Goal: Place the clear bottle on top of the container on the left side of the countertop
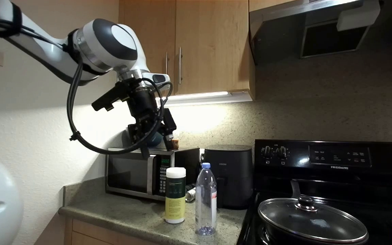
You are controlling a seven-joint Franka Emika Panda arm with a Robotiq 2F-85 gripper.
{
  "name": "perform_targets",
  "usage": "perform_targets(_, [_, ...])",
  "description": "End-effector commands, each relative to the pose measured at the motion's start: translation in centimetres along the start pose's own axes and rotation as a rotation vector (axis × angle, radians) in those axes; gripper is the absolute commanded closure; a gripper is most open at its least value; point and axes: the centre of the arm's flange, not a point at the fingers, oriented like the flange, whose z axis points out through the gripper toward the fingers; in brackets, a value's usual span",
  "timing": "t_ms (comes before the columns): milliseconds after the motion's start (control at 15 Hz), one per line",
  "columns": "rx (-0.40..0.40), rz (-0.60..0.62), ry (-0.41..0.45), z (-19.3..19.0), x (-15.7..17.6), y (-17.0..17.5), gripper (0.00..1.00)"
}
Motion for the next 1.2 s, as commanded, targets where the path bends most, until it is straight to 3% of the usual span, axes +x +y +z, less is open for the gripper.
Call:
perform_targets(0, [-0.003,0.020,-0.019,0.7,0.4,0.7,0.00])
perform_targets(400, [0.014,0.014,-0.036,1.0,1.0,0.7,0.00])
perform_targets(1067, [0.039,-0.059,-0.017,5.5,9.2,1.5,0.00])
perform_targets(1133, [0.049,-0.021,-0.025,4.9,7.2,1.0,0.00])
